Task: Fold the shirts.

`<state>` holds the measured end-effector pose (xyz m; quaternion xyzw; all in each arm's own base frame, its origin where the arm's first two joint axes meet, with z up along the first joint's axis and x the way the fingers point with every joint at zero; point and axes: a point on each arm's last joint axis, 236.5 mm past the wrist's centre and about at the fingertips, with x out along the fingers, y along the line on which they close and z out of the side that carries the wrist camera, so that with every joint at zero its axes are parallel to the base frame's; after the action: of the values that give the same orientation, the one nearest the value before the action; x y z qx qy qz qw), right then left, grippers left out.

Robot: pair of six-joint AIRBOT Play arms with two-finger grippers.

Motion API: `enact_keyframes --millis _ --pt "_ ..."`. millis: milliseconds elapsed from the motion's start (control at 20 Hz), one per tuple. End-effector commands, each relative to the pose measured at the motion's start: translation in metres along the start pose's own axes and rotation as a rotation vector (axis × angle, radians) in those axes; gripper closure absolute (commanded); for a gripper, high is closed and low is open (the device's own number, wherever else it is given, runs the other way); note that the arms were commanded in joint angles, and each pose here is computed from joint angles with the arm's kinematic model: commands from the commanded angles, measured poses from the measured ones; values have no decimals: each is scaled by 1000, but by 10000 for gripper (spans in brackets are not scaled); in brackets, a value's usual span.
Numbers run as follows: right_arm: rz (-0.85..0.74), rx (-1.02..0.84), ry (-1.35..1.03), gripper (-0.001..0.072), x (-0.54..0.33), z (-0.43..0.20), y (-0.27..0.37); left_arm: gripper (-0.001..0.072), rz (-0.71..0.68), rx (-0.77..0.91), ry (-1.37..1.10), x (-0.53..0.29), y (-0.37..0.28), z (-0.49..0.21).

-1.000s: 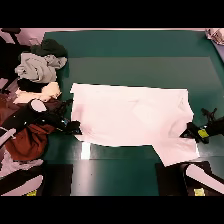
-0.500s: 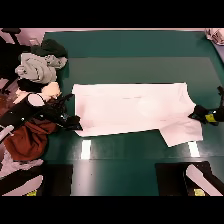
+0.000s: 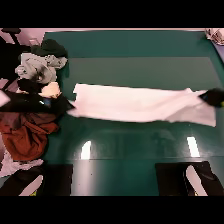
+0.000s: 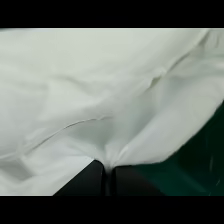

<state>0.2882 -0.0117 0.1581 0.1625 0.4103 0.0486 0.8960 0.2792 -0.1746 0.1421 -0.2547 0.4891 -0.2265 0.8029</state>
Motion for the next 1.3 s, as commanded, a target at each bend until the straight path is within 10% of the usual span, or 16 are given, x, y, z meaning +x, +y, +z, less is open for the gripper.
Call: enact_keyframes --millis 0,300,850,1000,1250 --pt "-67 -239 -407 689 -121 88 55 685 -1 78 -442 -126 -67 80" --pt "-29 -534 -827 688 -296 178 164 686 -163 211 -862 -317 -187 109" --pt "52 -573 -1151 689 -393 146 203 685 -403 255 -771 -331 -243 70" --pt "89 -422 -1107 690 -370 152 187 685 -183 205 -714 -298 -193 86" --pt "50 -76 -343 690 -97 153 97 684 170 -2 -376 -106 -38 127"
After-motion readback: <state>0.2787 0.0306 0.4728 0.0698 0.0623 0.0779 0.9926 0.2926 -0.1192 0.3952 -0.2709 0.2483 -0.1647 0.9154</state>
